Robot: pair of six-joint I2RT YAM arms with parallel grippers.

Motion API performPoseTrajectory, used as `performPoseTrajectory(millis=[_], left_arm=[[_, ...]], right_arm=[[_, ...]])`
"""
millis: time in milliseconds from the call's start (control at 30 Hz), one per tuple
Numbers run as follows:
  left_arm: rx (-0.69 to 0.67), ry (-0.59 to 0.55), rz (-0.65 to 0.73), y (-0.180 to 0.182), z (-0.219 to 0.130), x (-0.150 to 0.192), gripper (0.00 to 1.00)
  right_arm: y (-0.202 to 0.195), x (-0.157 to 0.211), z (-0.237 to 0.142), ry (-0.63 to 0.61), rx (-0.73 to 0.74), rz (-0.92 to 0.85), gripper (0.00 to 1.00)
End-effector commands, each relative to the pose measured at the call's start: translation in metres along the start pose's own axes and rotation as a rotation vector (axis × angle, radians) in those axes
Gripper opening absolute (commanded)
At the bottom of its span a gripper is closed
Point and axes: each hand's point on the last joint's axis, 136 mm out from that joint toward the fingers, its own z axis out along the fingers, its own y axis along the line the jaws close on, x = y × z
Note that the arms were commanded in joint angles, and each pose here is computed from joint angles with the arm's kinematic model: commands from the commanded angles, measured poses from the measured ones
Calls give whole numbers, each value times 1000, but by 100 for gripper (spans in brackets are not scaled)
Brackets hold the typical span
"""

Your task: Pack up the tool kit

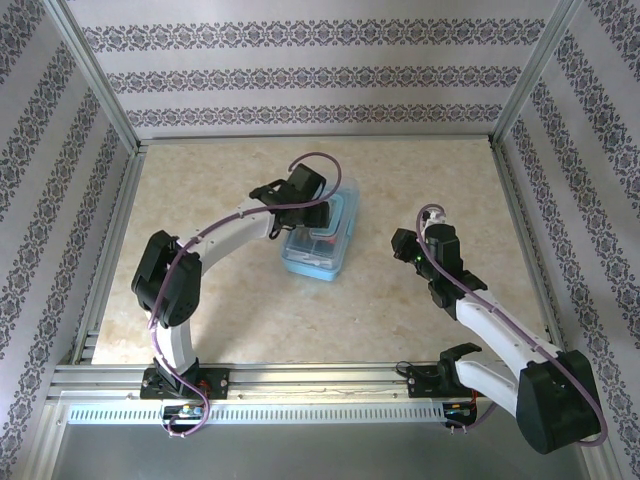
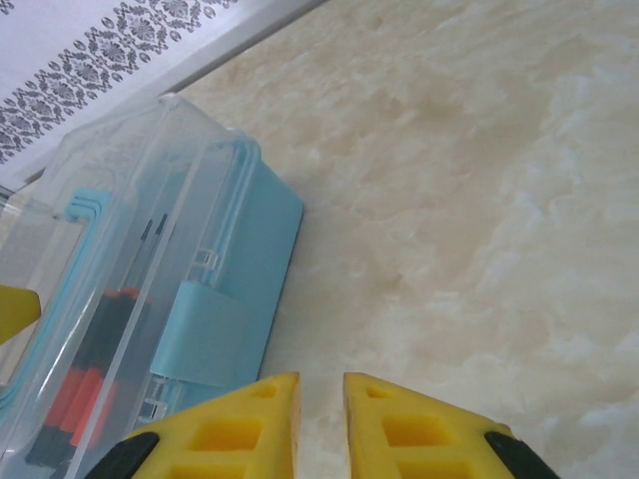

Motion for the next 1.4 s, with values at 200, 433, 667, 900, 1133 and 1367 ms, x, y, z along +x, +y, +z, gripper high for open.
performPoseTrajectory(millis=[200, 433, 667, 900, 1133, 1367], left_arm=[[29, 25, -161, -33, 19, 36, 70], [61, 6, -97, -39, -6, 16, 90], [82, -44, -26, -34, -44, -5, 100], [70, -159, 103, -13, -114, -18, 100], [-59, -256, 81, 64, -149, 34, 100], [-77, -390, -19, 119, -173, 82, 100]], right_arm=[[0, -11, -5, -83, -17, 17, 24], [-6, -8, -1, -77, 6, 30, 37], [-7, -10, -2, -85, 15, 23, 46], [-17, -9, -2, -93, 69, 38, 76], [-15, -8, 1, -101, 80, 20, 98], [7, -5, 6, -107, 82, -98, 98]])
